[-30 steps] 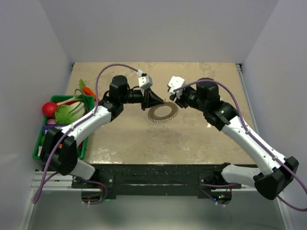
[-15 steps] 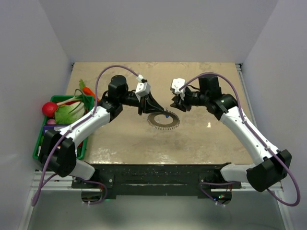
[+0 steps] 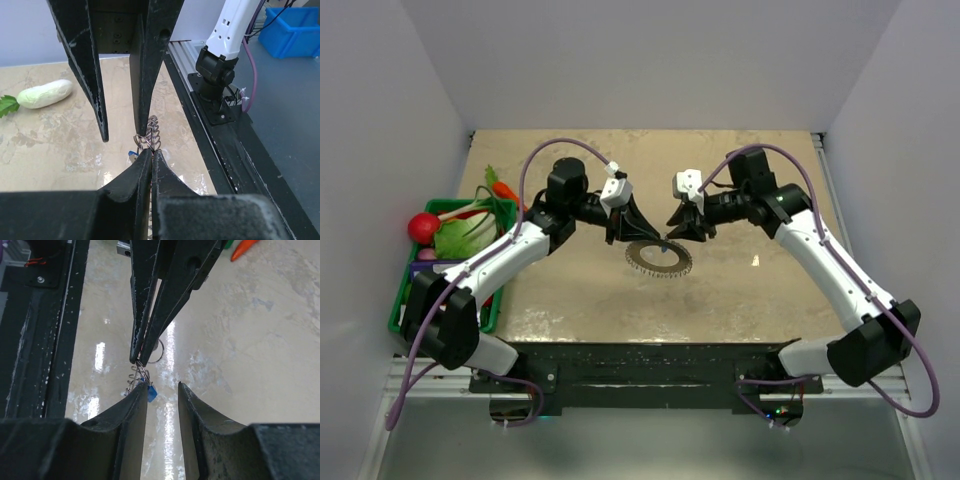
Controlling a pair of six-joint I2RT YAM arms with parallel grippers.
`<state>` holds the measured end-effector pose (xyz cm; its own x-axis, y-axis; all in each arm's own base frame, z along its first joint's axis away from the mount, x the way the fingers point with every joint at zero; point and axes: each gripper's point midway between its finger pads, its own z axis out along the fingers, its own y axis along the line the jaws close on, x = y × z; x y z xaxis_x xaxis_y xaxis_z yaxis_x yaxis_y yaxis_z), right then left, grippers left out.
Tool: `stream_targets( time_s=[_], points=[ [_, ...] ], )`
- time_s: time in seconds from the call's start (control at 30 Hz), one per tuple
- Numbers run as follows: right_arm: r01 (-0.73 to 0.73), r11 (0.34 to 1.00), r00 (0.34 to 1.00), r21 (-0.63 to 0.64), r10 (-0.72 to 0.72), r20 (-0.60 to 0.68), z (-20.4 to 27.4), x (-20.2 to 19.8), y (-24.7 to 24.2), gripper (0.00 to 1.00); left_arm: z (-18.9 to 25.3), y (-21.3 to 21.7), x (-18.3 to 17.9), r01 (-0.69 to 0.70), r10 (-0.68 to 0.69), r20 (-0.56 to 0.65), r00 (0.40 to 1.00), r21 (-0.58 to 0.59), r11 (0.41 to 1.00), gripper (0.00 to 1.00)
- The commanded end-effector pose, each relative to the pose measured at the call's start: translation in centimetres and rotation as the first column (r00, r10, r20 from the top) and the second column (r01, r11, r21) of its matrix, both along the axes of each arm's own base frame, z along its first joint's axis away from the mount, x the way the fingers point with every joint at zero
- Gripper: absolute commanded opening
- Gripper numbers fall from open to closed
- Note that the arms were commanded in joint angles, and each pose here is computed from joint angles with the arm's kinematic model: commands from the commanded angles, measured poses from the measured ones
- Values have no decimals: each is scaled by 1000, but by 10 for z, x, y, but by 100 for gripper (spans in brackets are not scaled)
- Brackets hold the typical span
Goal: Remove the keys from the keyring
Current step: Remove the key from the keyring.
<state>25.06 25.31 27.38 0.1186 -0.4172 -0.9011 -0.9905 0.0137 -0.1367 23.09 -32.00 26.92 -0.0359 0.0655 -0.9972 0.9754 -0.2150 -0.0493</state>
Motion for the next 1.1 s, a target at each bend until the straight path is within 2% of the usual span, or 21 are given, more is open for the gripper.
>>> stream_targets(
  time_s=[0.0,0.5,0.6,0.67,0.77,1.0,1.07],
  points=[
    [-70,997,997,28,71,-25,5,-9,5,33,21,3,-6,40,-36,85,996,-44,998,0],
    [-142,988,988,68,146,-59,9,-22,10,22,14,-3,-6,45,-43,71,997,-34,998,0],
    [-151,986,986,71,155,-60,10,-25,10,14,12,-3,-5,39,-37,67,997,-31,999,0],
    [-159,985,984,70,163,-65,8,-27,11,12,12,-4,-5,38,-36,67,997,-30,999,0],
    [-170,983,982,71,175,-67,7,-30,13,1,11,-5,-4,35,-33,62,998,-27,999,0],
    [-108,994,992,36,110,-57,4,-22,12,0,11,-6,4,-7,9,68,998,-22,1000,0],
    [-62,997,997,41,63,-39,9,-17,11,0,8,-7,8,-33,34,72,997,-11,999,9]
  ],
)
